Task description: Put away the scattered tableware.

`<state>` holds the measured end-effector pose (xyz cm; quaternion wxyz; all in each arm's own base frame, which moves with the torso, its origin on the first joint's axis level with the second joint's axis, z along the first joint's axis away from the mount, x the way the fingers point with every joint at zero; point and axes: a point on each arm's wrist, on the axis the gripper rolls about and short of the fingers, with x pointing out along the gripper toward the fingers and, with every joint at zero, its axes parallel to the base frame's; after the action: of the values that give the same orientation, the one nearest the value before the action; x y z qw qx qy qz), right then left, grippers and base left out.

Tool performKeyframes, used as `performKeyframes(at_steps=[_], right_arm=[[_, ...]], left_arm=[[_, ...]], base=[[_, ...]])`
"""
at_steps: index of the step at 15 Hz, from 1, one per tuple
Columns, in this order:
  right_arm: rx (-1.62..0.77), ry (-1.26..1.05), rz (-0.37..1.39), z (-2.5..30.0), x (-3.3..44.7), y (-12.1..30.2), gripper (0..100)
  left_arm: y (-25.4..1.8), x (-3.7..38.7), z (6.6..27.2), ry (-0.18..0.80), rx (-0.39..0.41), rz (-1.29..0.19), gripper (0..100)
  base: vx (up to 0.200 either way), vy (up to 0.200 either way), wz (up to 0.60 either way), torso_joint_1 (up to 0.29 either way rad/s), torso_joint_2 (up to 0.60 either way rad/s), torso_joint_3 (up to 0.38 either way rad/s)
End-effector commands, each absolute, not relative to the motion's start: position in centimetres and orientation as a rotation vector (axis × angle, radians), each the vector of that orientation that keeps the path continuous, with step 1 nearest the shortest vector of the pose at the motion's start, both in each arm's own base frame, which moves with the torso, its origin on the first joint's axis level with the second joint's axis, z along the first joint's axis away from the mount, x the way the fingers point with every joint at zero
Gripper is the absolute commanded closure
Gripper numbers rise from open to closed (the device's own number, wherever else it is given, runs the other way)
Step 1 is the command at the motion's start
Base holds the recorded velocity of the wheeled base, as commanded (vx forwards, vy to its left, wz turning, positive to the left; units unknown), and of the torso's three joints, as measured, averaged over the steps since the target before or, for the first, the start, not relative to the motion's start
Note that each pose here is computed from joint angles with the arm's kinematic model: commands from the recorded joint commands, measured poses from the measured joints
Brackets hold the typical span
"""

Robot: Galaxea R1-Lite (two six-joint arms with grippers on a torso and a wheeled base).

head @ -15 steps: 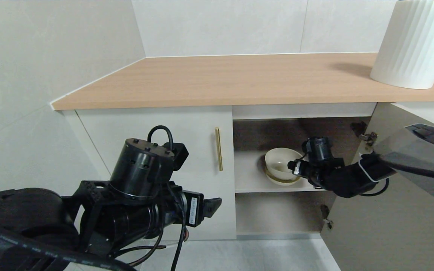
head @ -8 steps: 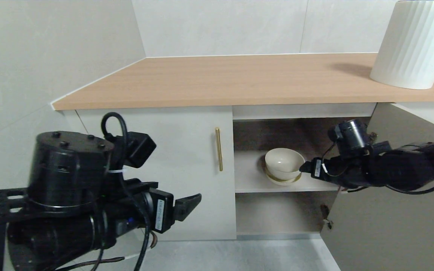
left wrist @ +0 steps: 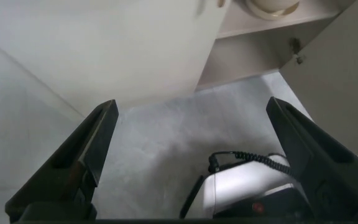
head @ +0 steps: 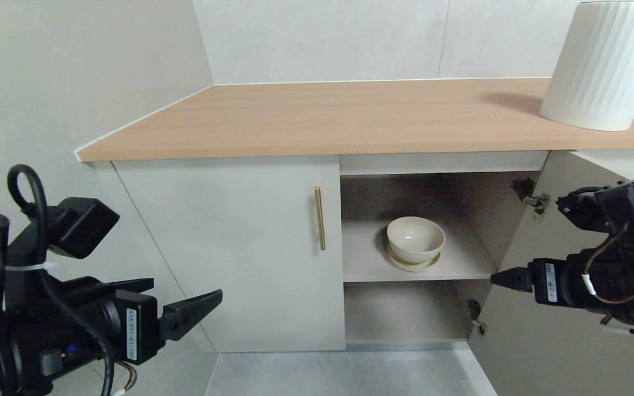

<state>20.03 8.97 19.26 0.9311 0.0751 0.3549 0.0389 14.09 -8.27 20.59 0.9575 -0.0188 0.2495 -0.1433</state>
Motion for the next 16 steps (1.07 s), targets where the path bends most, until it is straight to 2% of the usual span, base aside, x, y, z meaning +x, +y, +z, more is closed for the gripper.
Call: performKeyframes(at_steps=[1, 9, 16], right_arm=[[0.160, 0.671, 0.141, 20.61, 17.89, 9.01, 0], [0.135, 0.696, 0.169, 20.05, 17.53, 9.68, 0], [0.124, 0.729, 0.169, 19.67, 17.55, 9.71, 0]], left_arm=[[-7.81, 13.48, 20.43, 0.500, -0.043, -0.290, 0], [-7.97, 13.74, 20.03, 0.520, -0.038, -0.288, 0], [-7.98, 13.74, 20.03, 0.521, -0.039, -0.290, 0]], base=[[0.000, 0.000, 0.00, 0.000, 0.00, 0.000], [0.000, 0.000, 0.00, 0.000, 0.00, 0.000], [-0.200, 0.000, 0.00, 0.002, 0.00, 0.000]])
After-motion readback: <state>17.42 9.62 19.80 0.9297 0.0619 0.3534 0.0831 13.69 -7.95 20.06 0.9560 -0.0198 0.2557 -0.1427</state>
